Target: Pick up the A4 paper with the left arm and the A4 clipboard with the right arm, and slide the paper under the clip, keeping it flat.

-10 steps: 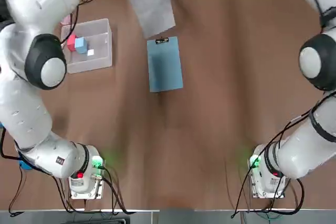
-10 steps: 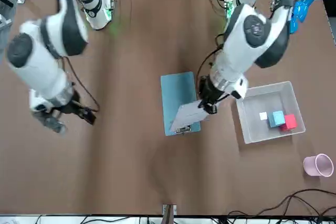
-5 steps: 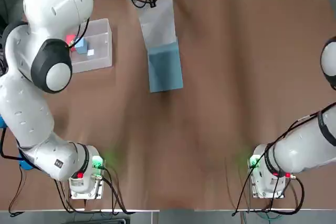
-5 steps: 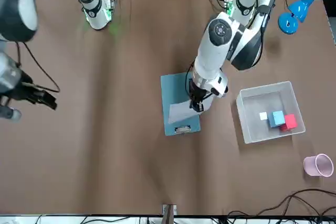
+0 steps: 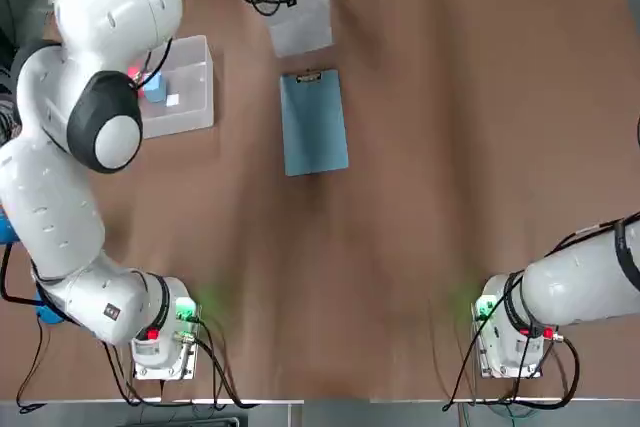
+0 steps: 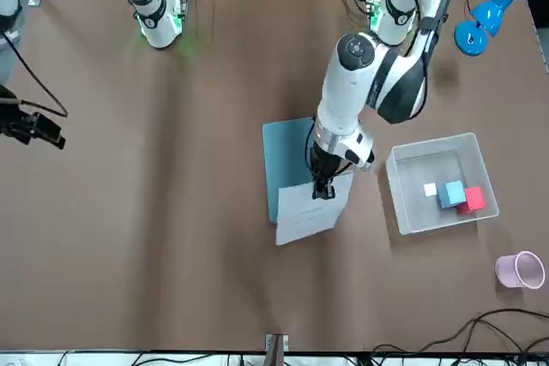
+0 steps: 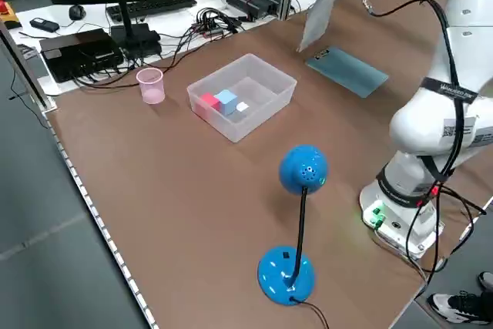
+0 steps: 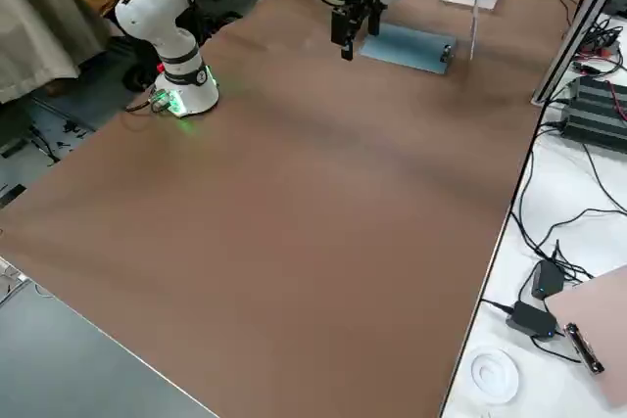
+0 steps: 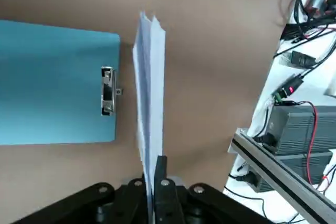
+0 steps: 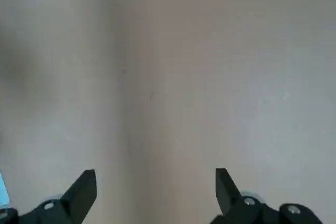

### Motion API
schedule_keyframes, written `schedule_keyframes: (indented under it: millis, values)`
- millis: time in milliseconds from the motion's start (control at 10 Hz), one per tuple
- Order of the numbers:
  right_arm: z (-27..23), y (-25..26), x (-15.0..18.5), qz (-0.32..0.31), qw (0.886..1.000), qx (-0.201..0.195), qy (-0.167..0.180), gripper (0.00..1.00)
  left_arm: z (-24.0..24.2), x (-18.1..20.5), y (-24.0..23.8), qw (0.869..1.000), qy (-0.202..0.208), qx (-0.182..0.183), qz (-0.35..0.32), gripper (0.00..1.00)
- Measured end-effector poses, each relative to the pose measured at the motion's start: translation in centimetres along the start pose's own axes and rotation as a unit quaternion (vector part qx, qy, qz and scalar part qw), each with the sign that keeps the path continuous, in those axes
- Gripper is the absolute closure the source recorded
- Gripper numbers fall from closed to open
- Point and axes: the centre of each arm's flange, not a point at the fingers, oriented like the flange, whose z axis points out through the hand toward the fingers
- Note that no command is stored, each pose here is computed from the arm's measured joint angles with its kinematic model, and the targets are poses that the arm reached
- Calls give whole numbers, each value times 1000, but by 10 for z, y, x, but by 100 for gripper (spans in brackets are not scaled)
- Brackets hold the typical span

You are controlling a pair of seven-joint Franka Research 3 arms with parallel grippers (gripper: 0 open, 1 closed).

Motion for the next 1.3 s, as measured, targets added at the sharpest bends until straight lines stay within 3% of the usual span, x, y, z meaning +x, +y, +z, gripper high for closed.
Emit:
schedule_keyframes:
  millis: [200, 400, 800, 1300]
  values:
    - [-12, 2, -15, -3, 1000, 0, -5, 0, 20, -12, -26, 1000, 16, -1, 1, 99]
    - [-31, -3, -20, -9, 1000, 3, 12, 1, 39, -26, -82, 999, 36, 24, 33, 99]
    - [-60, -5, -18, -11, 999, 3, 43, 0, 33, -13, -158, 992, 74, 59, 79, 99]
    - [-47, -4, -11, -9, 999, 0, 32, 0, 46, -7, -207, 986, 95, 103, 91, 99]
